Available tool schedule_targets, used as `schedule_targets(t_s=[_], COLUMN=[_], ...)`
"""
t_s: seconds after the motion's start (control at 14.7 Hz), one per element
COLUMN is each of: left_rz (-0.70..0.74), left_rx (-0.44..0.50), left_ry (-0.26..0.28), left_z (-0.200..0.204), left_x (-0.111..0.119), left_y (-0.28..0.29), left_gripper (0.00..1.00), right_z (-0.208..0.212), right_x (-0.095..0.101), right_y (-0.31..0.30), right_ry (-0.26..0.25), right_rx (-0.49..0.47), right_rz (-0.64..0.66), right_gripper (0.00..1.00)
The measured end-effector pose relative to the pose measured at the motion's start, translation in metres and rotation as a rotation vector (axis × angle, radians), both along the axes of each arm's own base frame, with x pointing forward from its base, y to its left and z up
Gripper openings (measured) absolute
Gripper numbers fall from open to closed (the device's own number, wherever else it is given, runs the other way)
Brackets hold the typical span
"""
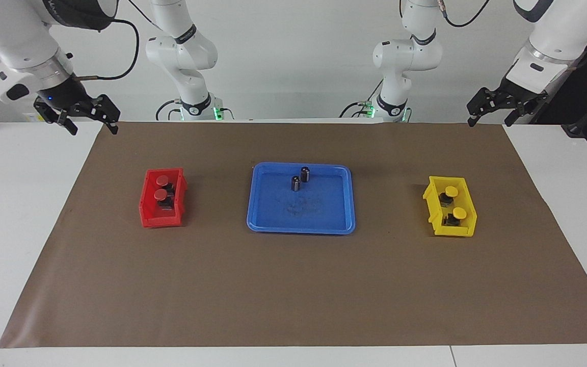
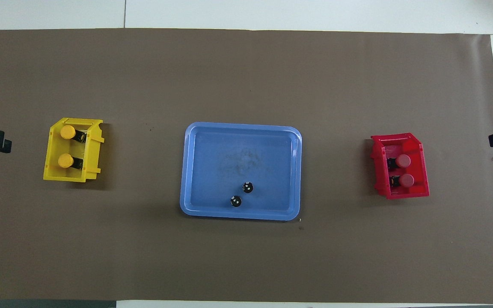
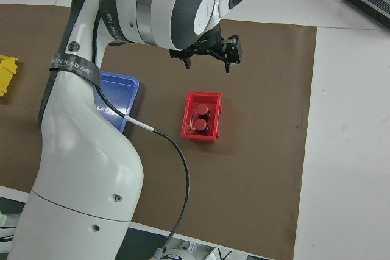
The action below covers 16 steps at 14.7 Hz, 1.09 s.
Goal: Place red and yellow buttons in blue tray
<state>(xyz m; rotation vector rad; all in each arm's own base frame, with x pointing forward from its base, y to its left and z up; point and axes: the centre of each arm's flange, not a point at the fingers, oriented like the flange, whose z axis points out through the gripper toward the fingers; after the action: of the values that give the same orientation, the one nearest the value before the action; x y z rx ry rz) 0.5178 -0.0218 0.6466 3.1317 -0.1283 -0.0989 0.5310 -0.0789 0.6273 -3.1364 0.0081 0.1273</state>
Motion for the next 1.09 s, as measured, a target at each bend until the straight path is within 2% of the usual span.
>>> schedule_targets(t_s=[0.68, 1.09], left_rz=[0.000, 0.001], left_rx=[0.000, 0.000], left_ry=[0.001, 0.001], left_z=[0.000, 0.000], left_x=[0.000, 0.000], left_y=[0.000, 0.000], left_gripper=[1.00, 1.00], right_z=[-0.003, -0.026], right_x=[0.000, 0.014], right_y=[0.001, 0.020], right_ry=[0.005, -0.054], right_rx=[0.001, -0.006], right_rz=[0.003, 0.039], right_gripper=[1.00, 1.00])
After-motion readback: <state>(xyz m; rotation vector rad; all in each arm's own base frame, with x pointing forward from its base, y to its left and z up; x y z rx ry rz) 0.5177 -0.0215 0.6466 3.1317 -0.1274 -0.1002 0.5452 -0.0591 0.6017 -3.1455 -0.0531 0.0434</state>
